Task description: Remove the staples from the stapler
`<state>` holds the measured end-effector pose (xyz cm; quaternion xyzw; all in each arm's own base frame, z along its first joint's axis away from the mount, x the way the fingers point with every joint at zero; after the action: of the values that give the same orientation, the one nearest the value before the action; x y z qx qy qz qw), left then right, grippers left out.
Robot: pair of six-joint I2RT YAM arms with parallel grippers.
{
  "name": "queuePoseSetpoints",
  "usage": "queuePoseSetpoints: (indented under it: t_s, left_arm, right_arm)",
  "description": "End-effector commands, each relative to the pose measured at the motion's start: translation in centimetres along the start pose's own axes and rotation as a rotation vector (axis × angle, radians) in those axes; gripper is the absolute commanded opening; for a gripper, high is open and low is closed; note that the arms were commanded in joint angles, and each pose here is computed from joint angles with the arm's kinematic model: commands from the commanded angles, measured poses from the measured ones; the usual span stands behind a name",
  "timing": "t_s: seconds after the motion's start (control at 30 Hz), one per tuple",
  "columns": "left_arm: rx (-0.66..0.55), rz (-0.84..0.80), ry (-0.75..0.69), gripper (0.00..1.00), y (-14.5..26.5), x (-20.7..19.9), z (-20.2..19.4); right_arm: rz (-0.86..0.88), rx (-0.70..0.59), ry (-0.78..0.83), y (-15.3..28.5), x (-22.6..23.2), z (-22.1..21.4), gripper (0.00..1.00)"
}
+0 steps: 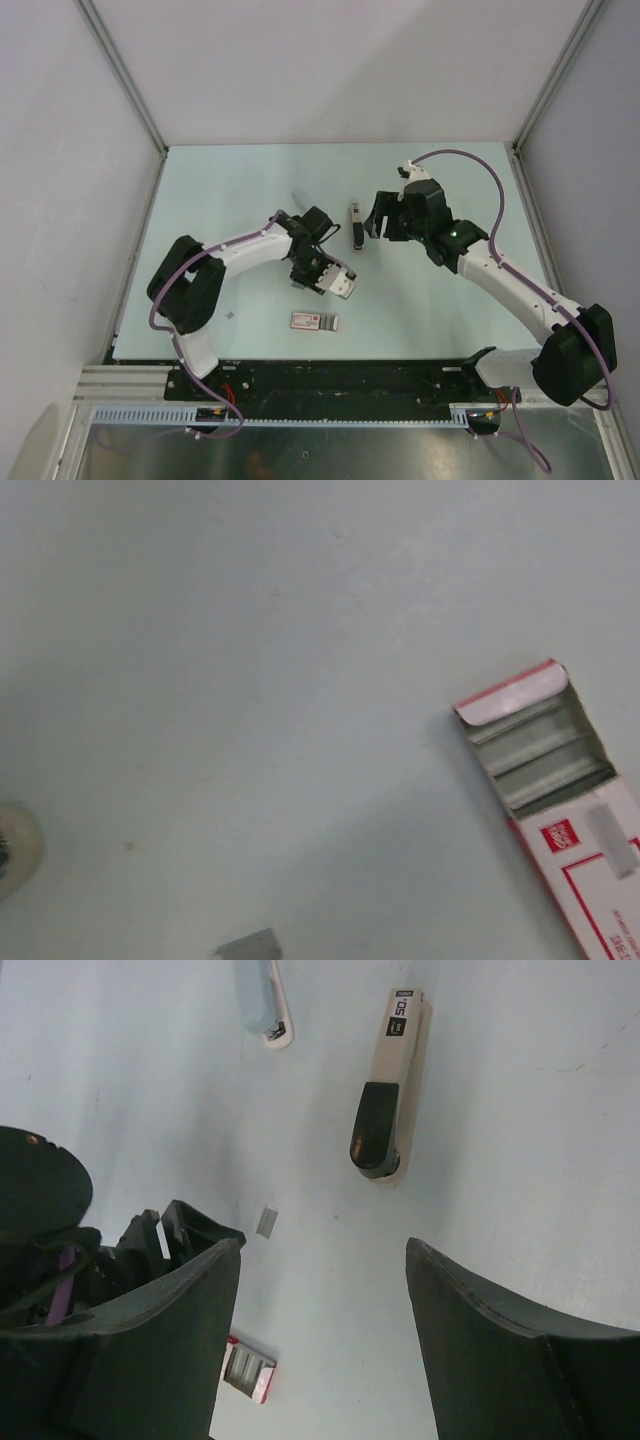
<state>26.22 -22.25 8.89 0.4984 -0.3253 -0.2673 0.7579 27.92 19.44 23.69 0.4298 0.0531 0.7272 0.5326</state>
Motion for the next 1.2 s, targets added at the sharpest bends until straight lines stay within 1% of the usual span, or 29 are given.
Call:
queuePoseSetpoints:
  t_s: [0.0,0.1,0.23,0.3,0.43,0.6,0.67,0.87,1.17]
  left_arm:
    - [-0.079,0.095,0.117,0.49,2.1,2.3,0.6]
    - [-0.102,0.149,0.188,0.49,3.6,3.3,0.0]
    - [-0.109,0.166,0.226,0.51,4.5,2.6,-0.3]
    - [-0.123,0.143,0.226,0.55,4.4,1.4,0.1]
    - [-0.119,0.083,0.157,0.67,3.5,-1.3,0.6]
    - [-0.124,0.042,0.159,0.73,2.4,-2.0,0.5]
    - [-0.131,0.032,0.167,0.74,2.0,-1.8,0.4]
    - [-0.143,0.011,0.252,0.74,0.9,-0.5,-0.1]
    - [-0.096,-0.033,0.298,0.73,-0.2,-1.3,-0.9]
  right_arm:
    - [0.053,-0.044,0.004,0.7,0.8,0.9,0.71]
    - [0.074,-0.026,0.004,0.7,1.0,0.7,0.71]
    - [0.083,-0.021,0.002,0.7,1.1,0.6,0.71]
    - [0.090,-0.016,0.005,0.6,1.2,0.5,0.71]
    - [0.100,-0.009,0.007,0.6,1.3,0.4,0.71]
    - [0.113,-0.002,0.002,0.5,1.5,0.2,0.73]
    - [0.114,0.000,0.002,0.4,1.5,0.2,0.74]
    - [0.113,-0.005,0.005,0.4,1.4,0.3,0.73]
    - [0.116,-0.006,0.004,0.3,1.2,0.2,0.72]
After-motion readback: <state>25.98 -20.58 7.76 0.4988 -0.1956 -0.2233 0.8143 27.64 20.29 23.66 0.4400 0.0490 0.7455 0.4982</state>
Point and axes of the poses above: each gripper's point midway between its finger pads, its own y axis back along the fingers, its own x axis along the line the jaws close on, z = x × y, the point moved 6 cm from there along y, back along the fingers, and after that the axes turned 15 degrees about -y, right-handed, at the moved point
